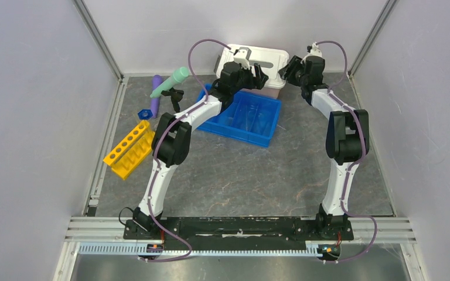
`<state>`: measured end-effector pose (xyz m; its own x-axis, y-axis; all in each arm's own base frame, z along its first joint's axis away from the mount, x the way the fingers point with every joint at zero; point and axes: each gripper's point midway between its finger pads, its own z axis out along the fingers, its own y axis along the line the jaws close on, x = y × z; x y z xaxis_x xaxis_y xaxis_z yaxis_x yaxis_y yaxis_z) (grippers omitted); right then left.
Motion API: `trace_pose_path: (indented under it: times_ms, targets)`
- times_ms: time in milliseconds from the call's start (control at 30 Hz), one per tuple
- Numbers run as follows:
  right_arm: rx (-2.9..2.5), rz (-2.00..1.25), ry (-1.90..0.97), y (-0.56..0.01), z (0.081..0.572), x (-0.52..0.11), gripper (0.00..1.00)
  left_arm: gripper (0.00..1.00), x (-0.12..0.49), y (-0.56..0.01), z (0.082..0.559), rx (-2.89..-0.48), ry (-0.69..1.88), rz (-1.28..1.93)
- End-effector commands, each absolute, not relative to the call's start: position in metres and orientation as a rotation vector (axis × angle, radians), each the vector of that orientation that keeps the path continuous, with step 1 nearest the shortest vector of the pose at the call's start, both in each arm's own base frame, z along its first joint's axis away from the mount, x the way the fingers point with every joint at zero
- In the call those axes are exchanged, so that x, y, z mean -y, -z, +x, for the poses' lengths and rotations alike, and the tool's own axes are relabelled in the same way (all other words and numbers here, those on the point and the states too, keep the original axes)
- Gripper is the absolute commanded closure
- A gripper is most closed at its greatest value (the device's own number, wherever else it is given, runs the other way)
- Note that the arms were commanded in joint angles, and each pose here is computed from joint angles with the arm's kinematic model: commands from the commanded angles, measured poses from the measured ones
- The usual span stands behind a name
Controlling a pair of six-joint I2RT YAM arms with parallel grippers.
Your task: Organize the chemistry lab equipment
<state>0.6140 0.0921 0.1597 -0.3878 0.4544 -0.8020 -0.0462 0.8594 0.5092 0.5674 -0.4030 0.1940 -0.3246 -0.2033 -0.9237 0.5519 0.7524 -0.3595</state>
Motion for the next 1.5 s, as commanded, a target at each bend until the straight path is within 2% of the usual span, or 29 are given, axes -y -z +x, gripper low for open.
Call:
trace_pose_path:
  times_ms: [0,300,700,833,1033,1133,1467]
  targets:
    - [-1.998,0.246,-0.433,-0.14,0.612,-0.095,0.46,0.18,0.397,-0.158,0.575,-1.821,0.775,0.233]
    - [-2.056,0.215,-0.353,-0.122,0.61,-0.096,0.55,0.18,0.399,-0.151,0.574,-1.834,0.787,0.241]
    - [-2.083,0.195,-0.276,-0.118,0.607,-0.09,0.57,0.18,0.402,-0.162,0.571,-1.813,0.802,0.27]
    - [-2.069,0.191,-0.265,-0.124,0.61,-0.085,0.57,0.18,0.402,-0.179,0.565,-1.815,0.812,0.289]
    - [-2.053,0.233,-0.255,-0.13,0.611,-0.067,0.57,0.15,0.399,-0.247,0.561,-1.774,0.824,0.29]
    - [-2.04,0.257,-0.246,-0.134,0.611,-0.054,0.57,0.14,0.398,-0.262,0.561,-1.786,0.807,0.289]
    - [-2.043,0.33,-0.23,-0.131,0.596,-0.021,0.58,0.16,0.373,-0.252,0.584,-1.828,0.694,0.188]
